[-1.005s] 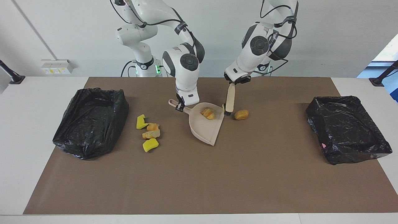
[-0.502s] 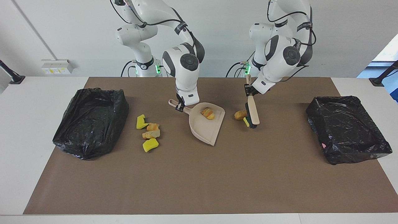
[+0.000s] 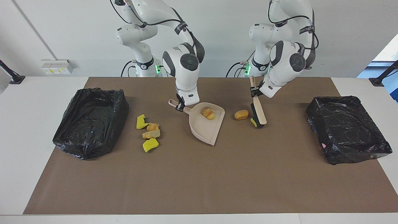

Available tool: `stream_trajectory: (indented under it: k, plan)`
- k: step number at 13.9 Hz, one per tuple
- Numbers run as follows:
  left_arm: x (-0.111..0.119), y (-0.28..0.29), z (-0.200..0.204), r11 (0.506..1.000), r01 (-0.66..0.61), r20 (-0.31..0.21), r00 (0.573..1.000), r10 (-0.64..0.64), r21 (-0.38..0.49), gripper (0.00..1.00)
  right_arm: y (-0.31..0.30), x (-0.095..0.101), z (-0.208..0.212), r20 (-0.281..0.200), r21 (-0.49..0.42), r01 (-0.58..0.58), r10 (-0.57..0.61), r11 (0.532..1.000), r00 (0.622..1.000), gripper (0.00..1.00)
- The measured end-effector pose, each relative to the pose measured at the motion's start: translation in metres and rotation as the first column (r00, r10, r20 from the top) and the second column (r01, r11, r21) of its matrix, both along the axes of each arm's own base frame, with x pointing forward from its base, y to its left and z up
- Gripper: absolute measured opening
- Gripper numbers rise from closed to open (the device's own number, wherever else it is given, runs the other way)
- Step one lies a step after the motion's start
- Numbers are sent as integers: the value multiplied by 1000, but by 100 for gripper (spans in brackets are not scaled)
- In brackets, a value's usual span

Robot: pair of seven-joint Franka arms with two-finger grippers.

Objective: Sweep and dump trash in bin
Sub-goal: 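Brush the scraps and sponge into the dustpan held by the right gripper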

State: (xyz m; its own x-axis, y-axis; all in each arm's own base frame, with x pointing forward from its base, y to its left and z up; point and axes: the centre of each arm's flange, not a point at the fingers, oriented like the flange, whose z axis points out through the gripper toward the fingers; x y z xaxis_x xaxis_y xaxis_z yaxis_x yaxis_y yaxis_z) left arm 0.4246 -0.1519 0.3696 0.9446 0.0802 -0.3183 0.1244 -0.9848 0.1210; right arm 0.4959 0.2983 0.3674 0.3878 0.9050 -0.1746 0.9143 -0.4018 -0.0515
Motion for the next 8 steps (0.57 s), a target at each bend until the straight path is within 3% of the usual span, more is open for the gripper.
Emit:
stream_trajectory:
  k: [3,8]
  plan:
    - [-8,-41,-7,1000,17,63,998,-17,-1,26,0,0,0,0,0,-2,2,1000,1000,31]
    - [-25,-108,-14,994,80,108,992,-72,-68,26,-1,0,0,1,-2,-4,4,1000,1000,31]
